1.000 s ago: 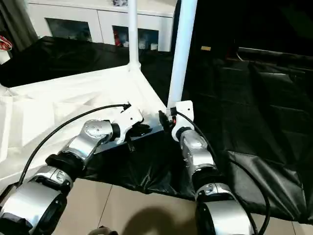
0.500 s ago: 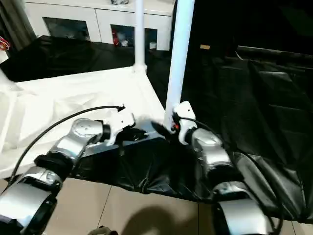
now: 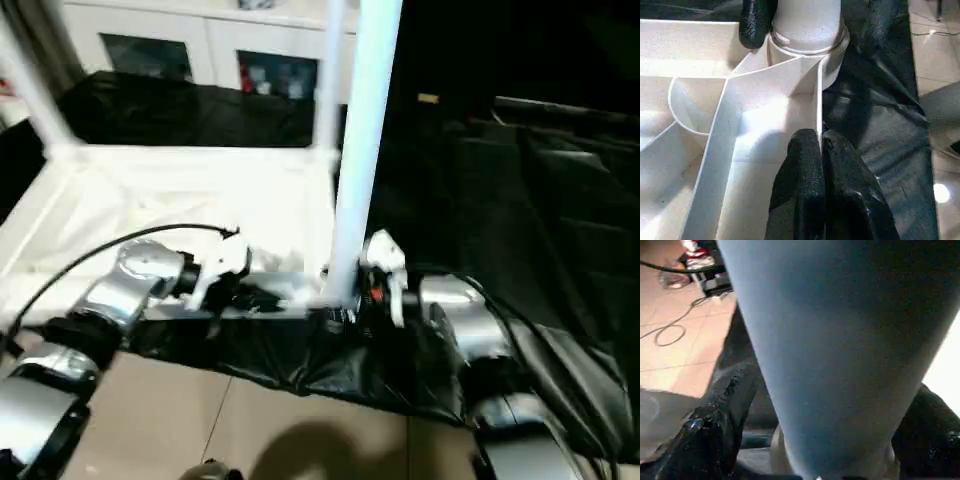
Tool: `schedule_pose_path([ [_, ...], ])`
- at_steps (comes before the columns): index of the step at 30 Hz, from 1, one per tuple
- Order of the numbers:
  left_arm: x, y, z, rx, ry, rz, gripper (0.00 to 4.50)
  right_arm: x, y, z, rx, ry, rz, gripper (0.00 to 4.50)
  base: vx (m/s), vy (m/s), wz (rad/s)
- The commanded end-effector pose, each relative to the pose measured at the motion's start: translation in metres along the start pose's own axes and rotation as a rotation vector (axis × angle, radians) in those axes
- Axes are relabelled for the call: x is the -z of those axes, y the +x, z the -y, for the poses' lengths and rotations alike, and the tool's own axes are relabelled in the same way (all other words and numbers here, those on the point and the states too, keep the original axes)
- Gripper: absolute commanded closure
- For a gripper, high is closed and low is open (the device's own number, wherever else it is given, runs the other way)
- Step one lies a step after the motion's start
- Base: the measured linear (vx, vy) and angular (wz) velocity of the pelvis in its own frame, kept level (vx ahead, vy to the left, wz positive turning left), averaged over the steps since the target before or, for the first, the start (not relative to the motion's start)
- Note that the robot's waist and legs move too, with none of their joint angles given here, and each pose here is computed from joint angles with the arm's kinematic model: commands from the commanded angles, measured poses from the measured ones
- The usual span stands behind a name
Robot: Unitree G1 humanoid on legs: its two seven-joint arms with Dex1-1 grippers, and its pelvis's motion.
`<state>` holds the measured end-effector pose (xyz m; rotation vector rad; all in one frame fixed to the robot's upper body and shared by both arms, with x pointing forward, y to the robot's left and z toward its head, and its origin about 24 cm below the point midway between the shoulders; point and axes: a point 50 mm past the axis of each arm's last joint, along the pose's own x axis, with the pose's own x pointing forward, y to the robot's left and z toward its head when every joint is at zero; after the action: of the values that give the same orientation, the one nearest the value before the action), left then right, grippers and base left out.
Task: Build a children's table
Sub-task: Rotate leg to tighten
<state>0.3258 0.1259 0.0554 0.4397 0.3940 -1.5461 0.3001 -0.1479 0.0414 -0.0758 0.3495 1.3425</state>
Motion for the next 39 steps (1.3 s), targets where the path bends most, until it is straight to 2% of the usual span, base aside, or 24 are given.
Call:
schedule_pose_path([
  [1,-0.015,0.004,-0.003,0.01,0.058,0.045,4.5,0.006,0.011,-0.012,-0.108,0.025,-0.034,0.77,0.0,0.0,0.0],
  [4,-0.015,0.004,-0.002,0.019,0.055,0.042,4.5,0.007,0.011,-0.014,-0.12,0.034,-0.037,0.91,0.0,0.0,0.0],
  [10,-0.015,0.004,-0.001,0.026,0.053,0.047,4.5,0.007,0.009,-0.018,-0.13,0.047,-0.044,1.58,0.0,0.0,0.0],
  [14,-0.014,0.004,-0.001,0.025,0.051,0.048,4.5,0.007,0.01,-0.018,-0.133,0.053,-0.049,1.87,0.0,0.0,0.0],
  [23,-0.012,0.004,-0.002,-0.029,0.054,0.045,4.5,0.01,0.015,-0.02,-0.092,0.058,-0.033,1.99,0.0,0.0,0.0],
  [28,-0.019,0.014,-0.013,-0.17,0.029,0.057,4.5,0.017,0.033,-0.003,0.238,0.068,-0.001,2.04,0.0,0.0,0.0],
  [31,-0.022,0.028,-0.017,-0.232,0.013,0.03,4.5,0.023,0.043,0.008,0.454,0.146,0.016,2.05,0.0,0.0,0.0],
  [34,-0.027,0.038,-0.021,-0.276,0.007,0.029,4.5,0.024,0.051,0.014,0.575,0.199,0.032,2.05,0.0,0.0,0.0],
  [35,-0.032,0.044,-0.022,-0.306,0.004,0.035,4.5,0.024,0.057,0.018,0.664,0.252,0.046,2.05,0.0,0.0,0.0],
  [39,-0.04,0.055,-0.025,-0.357,0.015,0.051,4.5,0.02,0.067,0.022,0.763,0.303,0.069,2.05,0.0,0.0,0.0],
])
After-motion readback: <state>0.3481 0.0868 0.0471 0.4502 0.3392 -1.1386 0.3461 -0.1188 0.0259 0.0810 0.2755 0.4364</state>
